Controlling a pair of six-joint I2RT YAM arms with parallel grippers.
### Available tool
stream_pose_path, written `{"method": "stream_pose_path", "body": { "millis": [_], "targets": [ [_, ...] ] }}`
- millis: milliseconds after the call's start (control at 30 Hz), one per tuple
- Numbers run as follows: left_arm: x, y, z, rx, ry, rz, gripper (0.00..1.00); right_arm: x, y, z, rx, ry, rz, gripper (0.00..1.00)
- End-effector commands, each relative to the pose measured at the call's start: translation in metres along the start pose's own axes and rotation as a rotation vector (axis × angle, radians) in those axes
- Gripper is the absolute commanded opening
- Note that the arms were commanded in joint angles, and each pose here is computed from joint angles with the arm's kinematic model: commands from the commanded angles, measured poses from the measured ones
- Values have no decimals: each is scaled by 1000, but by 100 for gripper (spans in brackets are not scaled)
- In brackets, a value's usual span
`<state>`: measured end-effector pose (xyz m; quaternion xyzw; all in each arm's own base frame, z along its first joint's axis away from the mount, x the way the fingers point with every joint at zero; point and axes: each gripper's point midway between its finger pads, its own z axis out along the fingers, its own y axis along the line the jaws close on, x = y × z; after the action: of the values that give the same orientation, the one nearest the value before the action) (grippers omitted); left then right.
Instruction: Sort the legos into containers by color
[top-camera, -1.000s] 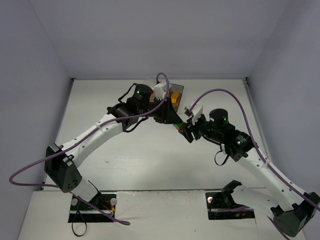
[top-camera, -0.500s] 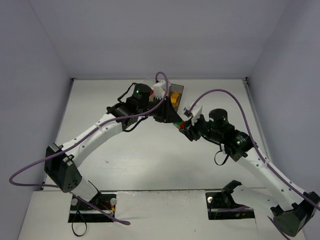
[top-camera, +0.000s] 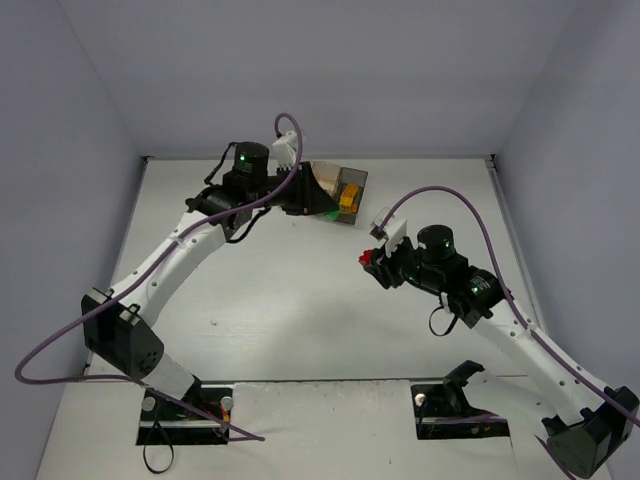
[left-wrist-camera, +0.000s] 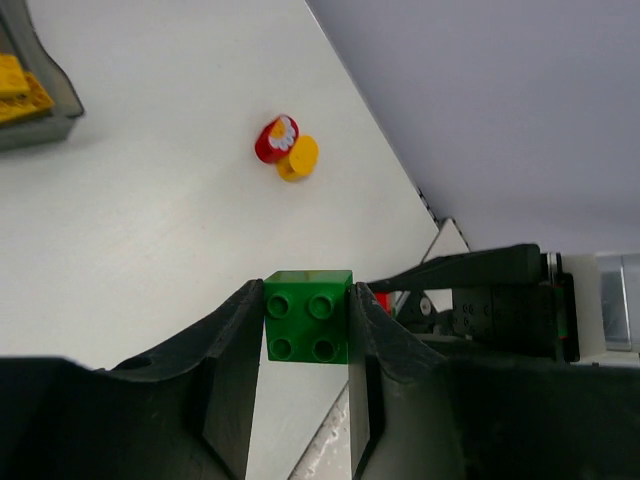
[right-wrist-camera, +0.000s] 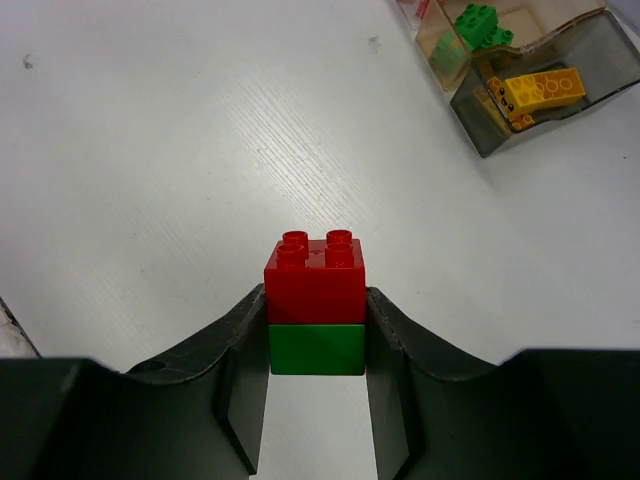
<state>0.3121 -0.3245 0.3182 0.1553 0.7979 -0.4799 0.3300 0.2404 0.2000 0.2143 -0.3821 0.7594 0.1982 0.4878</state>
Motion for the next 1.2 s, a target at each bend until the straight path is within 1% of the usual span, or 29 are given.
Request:
{"method": "stream_pose_path", "body": {
  "millis": [0, 67, 100, 133, 167, 200, 233, 267, 300, 333, 433, 533, 567, 600, 667, 700, 767, 800, 833, 867, 900, 933, 967, 1067, 1167],
  "targets": [
    [-36, -11, -12, 24, -85, 89, 0, -17, -9, -4, 46, -56, 5, 0],
    [-41, 8, -5, -28, -88, 99, 0, -20, -12, -5, 58, -62, 7, 0],
    [-47, 14, -3, -60, -95, 136, 1, -20, -12, -5, 61, -63, 11, 0],
    [-53, 29, 1, -126, -109, 149, 6, -21, -13, -5, 61, -66, 12, 0],
    [-51, 50, 15, -173, -84, 149, 11, -22, -13, -5, 62, -65, 17, 0],
    [-60, 56, 16, -208, -87, 188, 11, -23, -13, -5, 61, -67, 22, 0],
    [-59, 84, 32, -285, -67, 182, 11, -24, -11, -6, 54, -71, 25, 0],
    [-64, 96, 37, -326, -68, 194, 12, -26, -11, -7, 51, -78, 33, 0],
    [-77, 99, 39, -353, -86, 226, 13, -29, -10, -8, 49, -84, 36, 0],
    [-74, 129, 53, -437, -71, 217, 13, -29, -10, -8, 46, -86, 38, 0],
    [-92, 168, 69, -549, -95, 234, 13, -30, -10, -11, 48, -91, 43, 0],
    [-104, 200, 84, -641, -121, 260, 13, -31, -10, -12, 45, -87, 49, 0],
    [-110, 205, 87, -647, -136, 272, 13, -31, -10, -13, 45, -87, 50, 0],
    [-104, 220, 98, -658, -124, 276, 13, -30, -9, -12, 43, -85, 50, 0],
    [-114, 226, 107, -659, -165, 293, 16, -28, -8, -12, 38, -80, 54, 0],
    [-108, 237, 117, -666, -151, 294, 22, -28, -8, -12, 37, -78, 58, 0],
    [-116, 240, 120, -673, -172, 300, 30, -28, -8, -12, 35, -74, 61, 0],
    [-111, 250, 126, -676, -158, 292, 35, -28, -8, -12, 31, -72, 60, 0],
    [-113, 251, 127, -674, -163, 289, 39, -27, -8, -11, 29, -71, 59, 1],
    [-117, 249, 128, -668, -175, 284, 46, -26, -8, -10, 30, -65, 58, 1],
    [-115, 253, 130, -669, -171, 281, 50, -25, -7, -9, 25, -61, 59, 1],
    [-117, 253, 130, -665, -182, 282, 58, -24, -8, -9, 24, -58, 57, 1],
    [-118, 253, 131, -664, -184, 284, 61, -24, -8, -8, 23, -56, 57, 1],
    [-120, 252, 127, -673, -188, 286, 68, -24, -8, -6, 15, -50, 53, 1],
    [-122, 234, 117, -641, -196, 267, 69, -26, -10, -6, 18, -52, 33, 1]
  ]
}}
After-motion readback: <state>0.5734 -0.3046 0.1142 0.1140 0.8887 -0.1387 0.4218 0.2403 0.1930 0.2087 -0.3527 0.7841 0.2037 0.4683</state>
